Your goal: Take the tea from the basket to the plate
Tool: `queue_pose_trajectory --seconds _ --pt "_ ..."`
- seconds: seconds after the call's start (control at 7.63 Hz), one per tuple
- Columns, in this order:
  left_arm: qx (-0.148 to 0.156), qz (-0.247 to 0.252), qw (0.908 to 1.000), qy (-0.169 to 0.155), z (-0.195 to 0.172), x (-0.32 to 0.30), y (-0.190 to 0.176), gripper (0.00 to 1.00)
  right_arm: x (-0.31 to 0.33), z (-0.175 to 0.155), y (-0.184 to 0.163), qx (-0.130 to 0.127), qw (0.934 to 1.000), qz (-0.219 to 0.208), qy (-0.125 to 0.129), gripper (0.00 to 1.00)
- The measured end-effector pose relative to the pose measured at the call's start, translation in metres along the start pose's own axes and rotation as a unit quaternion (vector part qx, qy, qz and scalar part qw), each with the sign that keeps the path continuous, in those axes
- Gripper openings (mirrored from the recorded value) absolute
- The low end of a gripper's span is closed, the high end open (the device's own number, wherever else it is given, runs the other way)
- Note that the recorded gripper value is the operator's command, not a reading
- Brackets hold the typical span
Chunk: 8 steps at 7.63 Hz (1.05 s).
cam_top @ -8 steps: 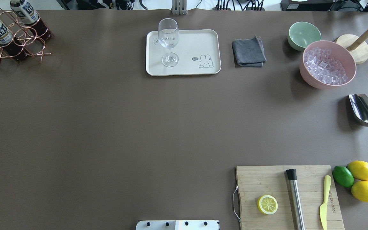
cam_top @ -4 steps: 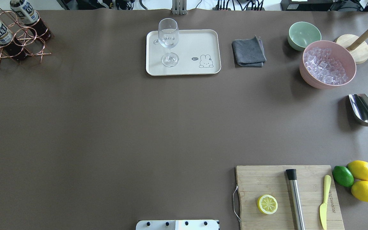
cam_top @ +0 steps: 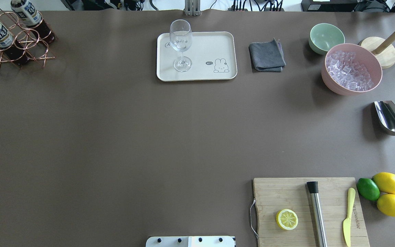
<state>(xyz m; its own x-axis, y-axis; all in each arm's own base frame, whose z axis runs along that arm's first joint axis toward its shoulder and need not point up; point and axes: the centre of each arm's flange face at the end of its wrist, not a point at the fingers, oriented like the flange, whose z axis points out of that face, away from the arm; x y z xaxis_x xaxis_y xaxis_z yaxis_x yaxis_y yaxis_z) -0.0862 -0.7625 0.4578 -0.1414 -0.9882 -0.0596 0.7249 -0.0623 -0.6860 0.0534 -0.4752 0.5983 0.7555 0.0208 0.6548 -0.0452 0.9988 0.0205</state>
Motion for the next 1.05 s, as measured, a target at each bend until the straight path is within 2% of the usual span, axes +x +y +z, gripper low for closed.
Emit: queue_pose_trajectory --seconds 0.66,0.79,0.92,1.05 --pt "0.012 -0.008 0.9998 0.010 0.038 0.006 0.041 0.97 -0.005 -0.003 0.001 0.001 1.0000 -0.003 -0.002 1.00" --pt "0.011 -0.008 0.9999 0.010 0.044 0.006 0.049 0.89 -0.005 -0.002 0.001 0.000 1.0000 -0.002 -0.002 1.00" --pt "0.010 -0.008 0.9999 0.009 0.051 0.005 0.056 0.72 -0.004 0.000 0.001 -0.002 1.0000 -0.002 -0.001 1.00" --pt "0.008 -0.008 0.9999 0.008 0.056 0.004 0.061 0.43 -0.002 0.001 0.004 -0.004 1.0000 0.000 0.000 1.00"
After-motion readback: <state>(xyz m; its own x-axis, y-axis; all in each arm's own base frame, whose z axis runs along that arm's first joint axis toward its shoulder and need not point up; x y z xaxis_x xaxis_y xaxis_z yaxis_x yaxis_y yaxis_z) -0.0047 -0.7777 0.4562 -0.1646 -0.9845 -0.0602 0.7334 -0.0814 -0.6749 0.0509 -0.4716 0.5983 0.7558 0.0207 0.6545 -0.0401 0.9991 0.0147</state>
